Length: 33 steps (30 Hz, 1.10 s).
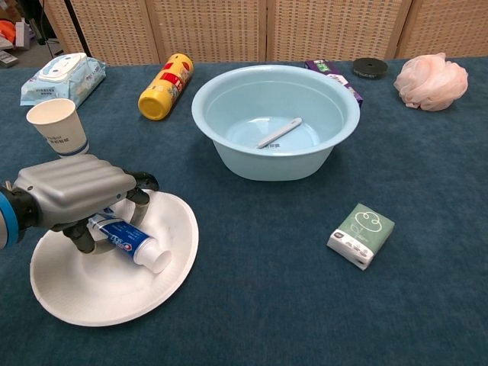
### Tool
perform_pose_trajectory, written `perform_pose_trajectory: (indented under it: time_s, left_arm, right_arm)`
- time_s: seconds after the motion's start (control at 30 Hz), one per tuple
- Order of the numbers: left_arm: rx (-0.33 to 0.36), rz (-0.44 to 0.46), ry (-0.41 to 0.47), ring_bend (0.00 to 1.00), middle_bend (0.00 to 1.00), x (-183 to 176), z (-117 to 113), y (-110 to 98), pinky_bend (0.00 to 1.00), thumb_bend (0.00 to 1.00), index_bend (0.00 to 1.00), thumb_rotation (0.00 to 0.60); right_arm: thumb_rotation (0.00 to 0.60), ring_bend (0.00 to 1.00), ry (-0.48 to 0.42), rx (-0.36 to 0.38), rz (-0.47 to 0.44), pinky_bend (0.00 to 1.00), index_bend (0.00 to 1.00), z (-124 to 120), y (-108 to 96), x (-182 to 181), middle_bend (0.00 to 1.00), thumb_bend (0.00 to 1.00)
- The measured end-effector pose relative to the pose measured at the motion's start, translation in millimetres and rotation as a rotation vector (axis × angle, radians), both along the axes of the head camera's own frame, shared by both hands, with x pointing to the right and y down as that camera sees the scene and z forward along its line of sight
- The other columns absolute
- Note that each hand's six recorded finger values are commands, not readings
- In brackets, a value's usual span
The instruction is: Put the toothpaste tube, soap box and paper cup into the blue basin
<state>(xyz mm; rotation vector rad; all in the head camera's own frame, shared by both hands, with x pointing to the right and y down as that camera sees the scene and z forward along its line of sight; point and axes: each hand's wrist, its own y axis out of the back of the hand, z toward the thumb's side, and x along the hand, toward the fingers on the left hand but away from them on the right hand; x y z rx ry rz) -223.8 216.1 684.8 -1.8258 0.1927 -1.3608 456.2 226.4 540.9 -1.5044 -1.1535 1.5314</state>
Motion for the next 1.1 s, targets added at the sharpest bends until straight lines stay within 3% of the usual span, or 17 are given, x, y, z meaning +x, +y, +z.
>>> perform_pose_trajectory:
  time_s: [0.27,0.53,1.1]
  left_arm:
    - [0.101,-0.003,0.036,0.45,0.47,5,-5,-5,0.41,0.39,0.77,0.600]
    - [0.139,-0.014,0.060,0.46,0.49,5,-15,-13,0.42,0.40,0.79,0.600]
    - [0.271,-0.032,0.120,0.48,0.51,5,-77,-68,0.43,0.40,0.82,0.600]
  right_arm:
    - [0.600,0.00,-0.002,0.004,0.004,0.11,0.11,0,-1,1,0.00,0.26]
    - [0.600,0.00,-0.002,0.004,0.005,0.11,0.11,0,-1,-1,0.00,0.26]
    - [0.600,0.00,-0.005,0.011,0.007,0.11,0.11,-1,-2,0,0.00,0.26]
